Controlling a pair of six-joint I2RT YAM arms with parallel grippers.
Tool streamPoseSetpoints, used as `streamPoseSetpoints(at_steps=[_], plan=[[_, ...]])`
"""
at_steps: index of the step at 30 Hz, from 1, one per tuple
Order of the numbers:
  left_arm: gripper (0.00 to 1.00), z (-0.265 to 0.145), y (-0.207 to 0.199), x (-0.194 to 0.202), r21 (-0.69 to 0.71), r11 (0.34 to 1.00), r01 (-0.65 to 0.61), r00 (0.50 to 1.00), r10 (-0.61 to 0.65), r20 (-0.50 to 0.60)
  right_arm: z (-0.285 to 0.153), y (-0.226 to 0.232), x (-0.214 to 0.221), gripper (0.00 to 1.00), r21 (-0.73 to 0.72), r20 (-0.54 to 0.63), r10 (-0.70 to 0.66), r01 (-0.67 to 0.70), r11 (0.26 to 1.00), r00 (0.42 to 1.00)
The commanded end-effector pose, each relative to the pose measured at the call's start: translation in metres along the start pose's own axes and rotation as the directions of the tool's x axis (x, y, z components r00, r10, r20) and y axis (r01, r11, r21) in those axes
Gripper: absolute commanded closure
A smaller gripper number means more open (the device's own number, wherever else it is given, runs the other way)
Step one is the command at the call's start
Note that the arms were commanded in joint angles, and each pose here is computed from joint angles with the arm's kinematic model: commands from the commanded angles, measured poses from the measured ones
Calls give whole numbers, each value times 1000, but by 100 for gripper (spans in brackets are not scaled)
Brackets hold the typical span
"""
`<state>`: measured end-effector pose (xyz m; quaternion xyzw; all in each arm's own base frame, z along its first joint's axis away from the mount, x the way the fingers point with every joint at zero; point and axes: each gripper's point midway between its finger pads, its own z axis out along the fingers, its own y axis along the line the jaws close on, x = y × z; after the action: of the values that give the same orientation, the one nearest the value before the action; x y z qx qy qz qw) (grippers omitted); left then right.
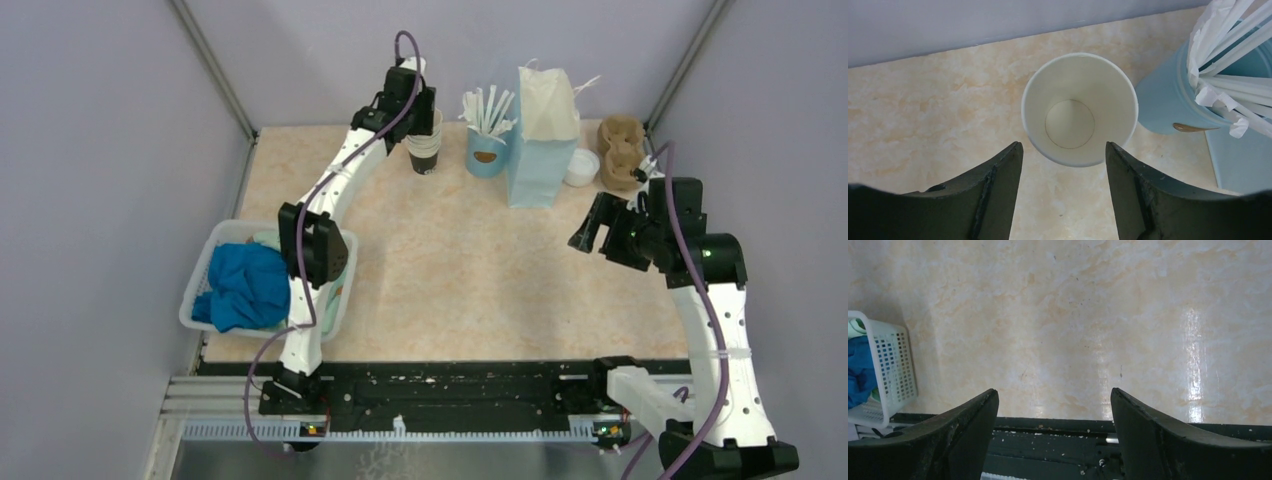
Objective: Pack the takeout coffee
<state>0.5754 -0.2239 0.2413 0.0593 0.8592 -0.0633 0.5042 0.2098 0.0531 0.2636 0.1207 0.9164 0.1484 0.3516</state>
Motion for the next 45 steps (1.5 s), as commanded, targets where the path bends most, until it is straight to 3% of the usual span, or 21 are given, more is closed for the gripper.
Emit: streamPoseSetpoints(at_steps=[1, 6, 15, 23, 33, 45], plan=[[35, -2, 9, -36, -56, 998, -6, 994, 12, 113, -3, -1, 3, 18, -6, -16, -36, 36, 999, 999], [47, 8, 6, -31, -55, 998, 2, 994, 4, 107, -2, -2, 3, 17, -1, -28, -60, 60, 998, 998], [45, 19, 9, -31, -76, 997, -1, 993, 10, 119, 3, -3, 2, 17, -4, -36, -79, 79, 997, 996], [65, 22, 13, -32, -104, 995, -13, 992, 26, 127, 8, -4, 2, 17, -2, -45, -79, 79, 997, 996], [77, 23, 17, -34, -122, 992, -17, 990, 33, 134, 9, -4, 4, 17, -1, -54, -76, 76, 997, 996], [77, 28, 21, -27, -140, 990, -30, 992, 46, 114, 7, -5, 1, 17, 8, -41, -77, 78, 997, 996]])
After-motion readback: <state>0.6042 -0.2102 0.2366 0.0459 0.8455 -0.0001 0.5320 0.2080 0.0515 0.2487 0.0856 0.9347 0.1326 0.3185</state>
